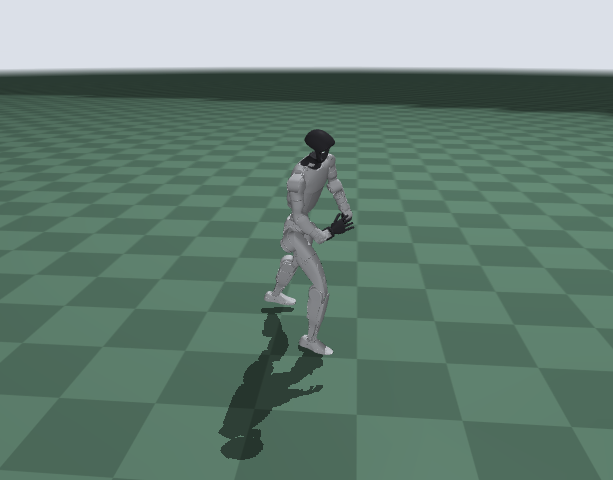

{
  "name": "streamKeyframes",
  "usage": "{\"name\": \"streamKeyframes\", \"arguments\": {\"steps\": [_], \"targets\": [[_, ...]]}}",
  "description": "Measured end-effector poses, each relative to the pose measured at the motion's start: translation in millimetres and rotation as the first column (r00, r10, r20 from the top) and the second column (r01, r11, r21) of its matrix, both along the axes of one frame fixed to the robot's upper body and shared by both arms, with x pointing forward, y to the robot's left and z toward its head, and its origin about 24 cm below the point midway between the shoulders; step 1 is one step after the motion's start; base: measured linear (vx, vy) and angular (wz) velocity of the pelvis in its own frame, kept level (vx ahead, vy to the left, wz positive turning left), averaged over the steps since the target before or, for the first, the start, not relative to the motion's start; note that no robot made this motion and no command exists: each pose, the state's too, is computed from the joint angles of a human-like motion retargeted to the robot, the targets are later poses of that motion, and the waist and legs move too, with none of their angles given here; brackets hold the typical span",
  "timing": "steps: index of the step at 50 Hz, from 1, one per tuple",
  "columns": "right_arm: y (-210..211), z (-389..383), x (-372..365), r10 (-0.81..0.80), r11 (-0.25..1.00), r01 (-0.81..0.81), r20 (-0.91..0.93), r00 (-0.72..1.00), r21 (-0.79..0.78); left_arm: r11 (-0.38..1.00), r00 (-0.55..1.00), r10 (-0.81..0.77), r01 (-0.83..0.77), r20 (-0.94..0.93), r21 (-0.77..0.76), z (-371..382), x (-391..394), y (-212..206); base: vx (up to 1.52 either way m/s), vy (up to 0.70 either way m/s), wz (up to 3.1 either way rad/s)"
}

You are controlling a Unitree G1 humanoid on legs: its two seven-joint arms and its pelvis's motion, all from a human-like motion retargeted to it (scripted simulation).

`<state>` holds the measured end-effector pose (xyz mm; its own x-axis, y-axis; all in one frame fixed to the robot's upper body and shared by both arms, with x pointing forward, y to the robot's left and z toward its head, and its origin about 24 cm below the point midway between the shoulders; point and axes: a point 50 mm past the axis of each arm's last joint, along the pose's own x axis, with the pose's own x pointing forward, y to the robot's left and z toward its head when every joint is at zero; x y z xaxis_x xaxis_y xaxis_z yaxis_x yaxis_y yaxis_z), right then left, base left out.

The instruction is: Kungfu

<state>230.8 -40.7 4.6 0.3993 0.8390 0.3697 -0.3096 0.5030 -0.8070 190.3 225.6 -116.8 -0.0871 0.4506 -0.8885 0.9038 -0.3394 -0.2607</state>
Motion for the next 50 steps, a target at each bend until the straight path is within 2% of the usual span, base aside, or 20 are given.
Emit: {"name": "streamKeyframes", "arguments": {"steps": [5, 9, 12, 14, 18, 21, 24, 27, 30, 34, 39, 44, 47, 50], "targets": [[-11, 22, 17, -0.046, 0.988, 0.071, -0.176, 0.983, 0.139, 0.973, 0.94, 0.16, -0.099, 0.302, -0.207, 2, 11, 16, 0.28, 0.07, 0.97], [-52, 45, 38, -0.128, 0.902, 0.264, -0.372, 0.919, 0.342, 0.885, 0.858, 0.4, -0.27, 0.323, -0.379, 3, 0, 33, 0.47, 0.21, 1.09], [-97, 47, 40, -0.164, 0.784, 0.424, -0.507, 0.846, 0.453, 0.753, 0.772, 0.59, -0.42, 0.238, -0.506, 5, -11, 43, 0.66, 0.4, 1.09], [-129, 40, 34, -0.182, 0.712, 0.519, -0.59, 0.786, 0.472, 0.628, 0.699, 0.702, -0.514, 0.14, -0.585, 7, -18, 47, 0.71, 0.4, 1.06], [-194, 11, -2, -0.202, 0.583, 0.702, -0.764, 0.612, 0.408, 0.302, 0.518, 0.849, -0.636, -0.103, -0.71, 15, -22, 44, 0.75, 0.56, 1.08], [-231, -14, -41, -0.194, 0.474, 0.819, -0.87, 0.454, 0.322, 0.018, 0.365, 0.885, -0.648, -0.289, -0.761, 21, -15, 35, 0.58, 0.47, 0.61], [-255, -40, -84, -0.109, 0.329, 0.913, -0.951, 0.29, 0.241, -0.268, 0.239, 0.837, -0.607, -0.493, -0.748, 29, -7, 24, 0.55, 0.58, 0.76], [-259, -66, -129, 0.053, 0.189, 0.966, -0.984, 0.169, 0.176, -0.507, 0.107, 0.735, -0.569, -0.67, -0.647, 29, -18, 19, 0.7, 0.82, 1.51], [-238, -94, -164, 0.282, 0.067, 0.99, -0.954, 0.1, 0.123, -0.696, -0.041, 0.606, -0.511, -0.794, -0.505, 20, -45, 14, 0.57, 0.61, 0.83], [-188, -120, -187, 0.572, -0.055, 0.993, -0.813, 0.115, 0.102, -0.881, -0.21, 0.416, -0.335, -0.885, -0.335, 10, -78, 5, 0.32, 0.3, 0.52], [-125, -131, -205, 0.784, -0.17, 0.981, -0.59, 0.193, 0.094, -0.97, -0.363, 0.22, -0.178, -0.905, -0.165, -3, -122, -14, 0.33, 0.21, 0.03], [-64, -129, -216, 0.9, -0.303, 0.952, -0.311, 0.304, 0.055, -0.999, -0.492, 0.006, -0.037, -0.871, 0.014, -13, -176, -44, 0.24, 0.18, -0.03], [-62, -126, -214, 0.902, -0.336, 0.938, -0.26, 0.345, 0.079, -0.996, -0.556, -0.094, 0.045, -0.826, 0.083, -17, -197, -54, 0.14, 0.2, -0.9], [-83, -132, -216, 0.893, -0.288, 0.955, -0.341, 0.293, 0.065, -0.997, -0.567, -0.038, -0.029, -0.823, 0.066, -18, -193, -47, 0.0, 0.26, 0.26]]}}
